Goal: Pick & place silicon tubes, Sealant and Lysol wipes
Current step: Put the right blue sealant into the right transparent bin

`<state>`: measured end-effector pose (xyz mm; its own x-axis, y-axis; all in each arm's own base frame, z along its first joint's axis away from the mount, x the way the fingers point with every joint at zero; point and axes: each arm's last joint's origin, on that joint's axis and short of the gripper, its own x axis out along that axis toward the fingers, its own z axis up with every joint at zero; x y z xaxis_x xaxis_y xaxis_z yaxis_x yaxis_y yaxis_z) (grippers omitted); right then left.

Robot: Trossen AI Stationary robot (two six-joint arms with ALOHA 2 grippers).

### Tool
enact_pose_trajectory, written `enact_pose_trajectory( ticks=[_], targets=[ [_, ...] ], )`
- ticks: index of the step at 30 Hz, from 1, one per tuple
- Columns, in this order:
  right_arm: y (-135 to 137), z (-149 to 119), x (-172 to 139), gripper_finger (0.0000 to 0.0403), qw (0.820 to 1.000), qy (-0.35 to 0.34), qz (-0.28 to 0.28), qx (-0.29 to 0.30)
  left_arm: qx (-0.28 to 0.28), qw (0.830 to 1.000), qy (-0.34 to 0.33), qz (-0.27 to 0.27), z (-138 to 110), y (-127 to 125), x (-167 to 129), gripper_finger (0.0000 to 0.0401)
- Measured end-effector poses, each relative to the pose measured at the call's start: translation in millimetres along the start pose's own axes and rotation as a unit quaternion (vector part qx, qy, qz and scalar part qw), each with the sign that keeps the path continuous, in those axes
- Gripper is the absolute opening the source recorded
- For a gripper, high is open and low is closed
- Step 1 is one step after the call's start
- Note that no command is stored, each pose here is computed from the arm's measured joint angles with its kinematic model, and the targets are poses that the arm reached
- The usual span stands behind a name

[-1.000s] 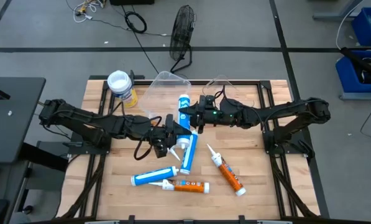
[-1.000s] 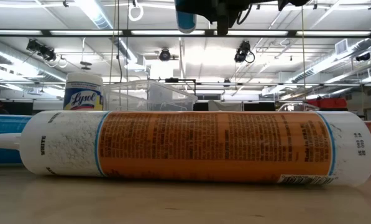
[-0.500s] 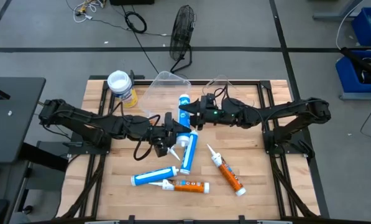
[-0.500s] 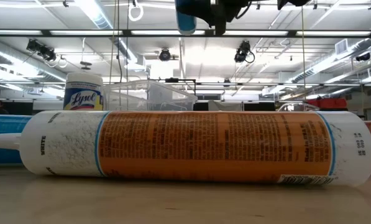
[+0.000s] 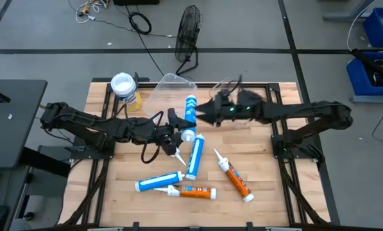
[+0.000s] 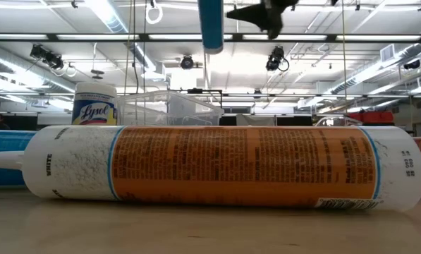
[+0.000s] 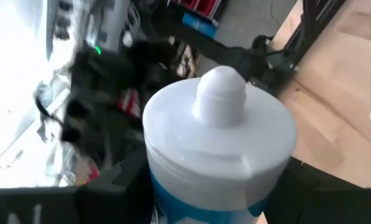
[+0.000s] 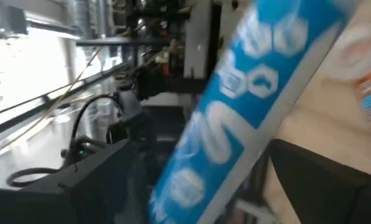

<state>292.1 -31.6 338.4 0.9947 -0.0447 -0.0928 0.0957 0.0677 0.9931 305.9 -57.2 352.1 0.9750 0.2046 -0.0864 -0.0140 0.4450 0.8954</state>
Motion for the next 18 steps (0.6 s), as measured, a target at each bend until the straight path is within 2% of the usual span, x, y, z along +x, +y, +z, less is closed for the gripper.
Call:
enact_pose_trajectory(
  ticks=[6, 10, 11, 13, 15, 18],
  targets=[
    [18, 10, -49, 0.0386, 0.997, -0.053, -0.032, -0.053, -0.096, 0.995, 0.004, 0.013, 0, 4, -2, 0.022],
    [33, 9, -84, 0.0386, 0.986, -0.082, -0.022, -0.146, -0.21, 0.977, -0.001, 0.019, 1, 7, -3, 0.022],
    [35, 8, -90, 0.0386, 0.98, -0.084, -0.02, -0.179, -0.254, 0.967, -0.002, 0.021, 1, 10, -3, 0.022],
    [43, 3, -102, 0.0386, 0.968, -0.081, 0.0, -0.238, -0.355, 0.934, -0.018, 0.025, 4, 20, -3, 0.022],
    [47, -2, -109, 0.0386, 0.955, -0.073, 0.013, -0.288, -0.446, 0.893, -0.05, 0.021, 6, 34, -3, 0.022],
    [48, -11, -111, 0.0386, 0.938, -0.054, 0.021, -0.341, -0.546, 0.834, -0.074, 0.01, 1, 49, -1, 0.022]
  ],
)
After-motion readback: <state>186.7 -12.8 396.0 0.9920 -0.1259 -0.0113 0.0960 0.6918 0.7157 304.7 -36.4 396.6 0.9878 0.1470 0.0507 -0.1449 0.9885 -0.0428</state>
